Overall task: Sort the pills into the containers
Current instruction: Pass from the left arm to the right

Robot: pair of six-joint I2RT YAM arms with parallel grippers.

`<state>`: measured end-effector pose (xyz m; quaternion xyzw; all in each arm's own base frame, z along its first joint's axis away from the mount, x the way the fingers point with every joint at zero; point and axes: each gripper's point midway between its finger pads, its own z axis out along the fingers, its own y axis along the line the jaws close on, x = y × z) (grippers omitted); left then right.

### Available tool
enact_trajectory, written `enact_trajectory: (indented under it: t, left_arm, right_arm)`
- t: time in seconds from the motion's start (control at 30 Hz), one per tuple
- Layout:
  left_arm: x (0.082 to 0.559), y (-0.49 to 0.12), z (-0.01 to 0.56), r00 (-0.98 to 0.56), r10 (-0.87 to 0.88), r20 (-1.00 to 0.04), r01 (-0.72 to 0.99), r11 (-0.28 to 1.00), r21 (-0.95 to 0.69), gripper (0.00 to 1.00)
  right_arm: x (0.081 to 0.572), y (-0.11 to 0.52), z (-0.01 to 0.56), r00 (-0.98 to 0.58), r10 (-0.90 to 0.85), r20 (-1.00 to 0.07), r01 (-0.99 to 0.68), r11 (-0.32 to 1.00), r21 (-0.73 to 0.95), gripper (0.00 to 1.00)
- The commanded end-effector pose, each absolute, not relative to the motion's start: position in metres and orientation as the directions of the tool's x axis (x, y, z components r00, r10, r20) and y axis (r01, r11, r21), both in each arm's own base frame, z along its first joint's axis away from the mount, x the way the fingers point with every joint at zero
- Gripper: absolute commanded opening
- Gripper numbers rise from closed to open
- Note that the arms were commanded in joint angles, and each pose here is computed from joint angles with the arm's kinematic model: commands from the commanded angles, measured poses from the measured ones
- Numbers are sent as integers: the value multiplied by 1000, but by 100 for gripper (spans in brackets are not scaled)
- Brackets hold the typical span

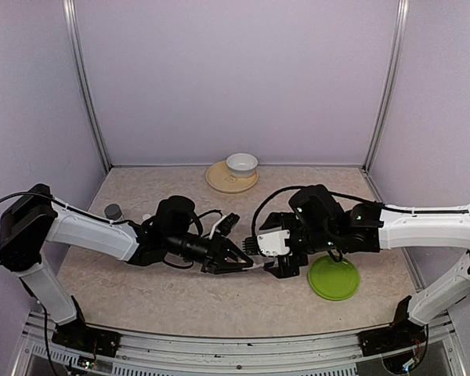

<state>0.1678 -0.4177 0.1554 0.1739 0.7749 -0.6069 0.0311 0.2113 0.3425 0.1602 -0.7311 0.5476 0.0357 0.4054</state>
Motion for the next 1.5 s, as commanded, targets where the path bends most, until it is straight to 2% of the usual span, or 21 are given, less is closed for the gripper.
enact_trajectory:
  t: [0.0,0.57,0.9,0.97,1.1,1.23,1.33,1.47]
  left_arm:
    - [167,-416,168,-917,259,-304,353,169,-920,5]
    - [168,-416,170,-909,275,-314,367,166,-915,7]
    - [169,-415,167,-910,276,-310,364,170,-916,8]
    - [170,-415,166,-910,275,-309,363,173,-916,8]
    - [170,-415,166,-910,275,-309,364,173,-915,9]
    - [171,-414,165,-912,271,-309,364,180,-914,13]
    - [171,-413,164,-913,265,-311,365,185,-913,19]
    - [172,-413,165,-913,260,-314,366,186,-912,29]
  right_arm:
    - [201,338,169,414,-759,-502,-838,-103,-536,100]
    - [210,359,160,381,-768,-514,-863,-97,-496,99]
    - [211,360,157,388,-771,-505,-860,-105,-500,82]
    - [210,362,160,389,-763,-516,-863,-106,-494,74]
    - [209,364,161,385,-761,-523,-868,-106,-484,71]
    - [210,366,159,371,-765,-527,-876,-100,-473,68]
    - [211,368,158,360,-766,-532,-881,-92,-464,63]
    - [211,368,159,355,-764,-538,-883,-85,-462,63]
